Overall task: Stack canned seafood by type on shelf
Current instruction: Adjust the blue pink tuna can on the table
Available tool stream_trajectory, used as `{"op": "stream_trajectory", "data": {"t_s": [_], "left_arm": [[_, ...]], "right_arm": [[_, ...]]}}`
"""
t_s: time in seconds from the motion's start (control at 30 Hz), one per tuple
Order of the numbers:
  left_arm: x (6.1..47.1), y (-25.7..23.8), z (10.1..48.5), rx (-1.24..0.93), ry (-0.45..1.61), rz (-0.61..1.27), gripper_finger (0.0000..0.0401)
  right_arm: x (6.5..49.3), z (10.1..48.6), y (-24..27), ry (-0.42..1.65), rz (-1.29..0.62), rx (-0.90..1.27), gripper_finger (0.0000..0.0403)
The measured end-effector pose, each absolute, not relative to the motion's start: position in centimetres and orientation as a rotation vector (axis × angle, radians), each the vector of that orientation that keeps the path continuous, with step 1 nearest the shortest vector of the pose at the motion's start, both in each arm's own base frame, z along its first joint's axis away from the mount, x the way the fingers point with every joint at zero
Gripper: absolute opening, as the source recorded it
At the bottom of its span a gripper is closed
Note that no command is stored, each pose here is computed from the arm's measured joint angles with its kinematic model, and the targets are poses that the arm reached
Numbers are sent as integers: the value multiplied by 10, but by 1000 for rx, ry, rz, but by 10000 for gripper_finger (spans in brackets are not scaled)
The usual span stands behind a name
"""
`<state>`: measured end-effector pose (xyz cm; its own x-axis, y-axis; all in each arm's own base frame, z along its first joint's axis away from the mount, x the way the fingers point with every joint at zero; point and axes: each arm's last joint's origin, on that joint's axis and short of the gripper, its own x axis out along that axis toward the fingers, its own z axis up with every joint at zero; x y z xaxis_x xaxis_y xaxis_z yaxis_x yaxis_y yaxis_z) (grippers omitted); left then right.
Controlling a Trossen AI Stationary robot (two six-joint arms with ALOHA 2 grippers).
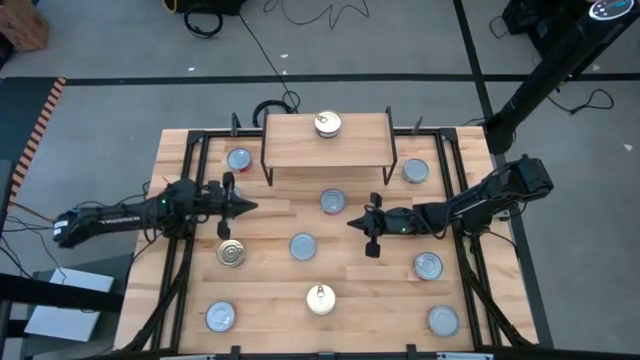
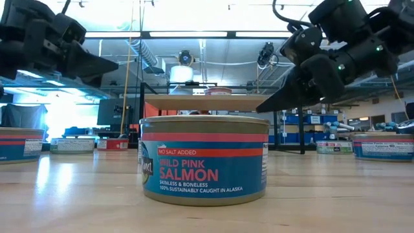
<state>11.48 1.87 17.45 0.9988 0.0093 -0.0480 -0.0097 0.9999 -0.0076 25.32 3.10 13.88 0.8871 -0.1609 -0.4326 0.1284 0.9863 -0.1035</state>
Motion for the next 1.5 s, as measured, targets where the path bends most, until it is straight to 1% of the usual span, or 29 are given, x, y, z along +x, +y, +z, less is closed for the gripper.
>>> {"op": "stream_trajectory", "data": {"t_s": [0.23, 0.43, 0.53, 0.93, 1.17, 1.5], "left_arm": [[121, 13, 191, -10, 79, -22, 4], [129, 10, 197, 2, 142, -33, 4], [135, 9, 202, 12, 168, -45, 4], [156, -4, 227, -9, 412, -143, 4], [162, -17, 226, -75, 574, -175, 4], [159, -35, 211, -169, 775, -179, 4]], "right_arm": [[254, 141, 31, 437, -134, -104, 14], [255, 141, 29, 433, -109, -114, 5], [255, 141, 29, 433, -110, -116, 6], [255, 141, 27, 435, -97, -127, 7], [255, 141, 27, 434, -101, -108, 7], [255, 141, 27, 435, -102, -107, 7]]}}
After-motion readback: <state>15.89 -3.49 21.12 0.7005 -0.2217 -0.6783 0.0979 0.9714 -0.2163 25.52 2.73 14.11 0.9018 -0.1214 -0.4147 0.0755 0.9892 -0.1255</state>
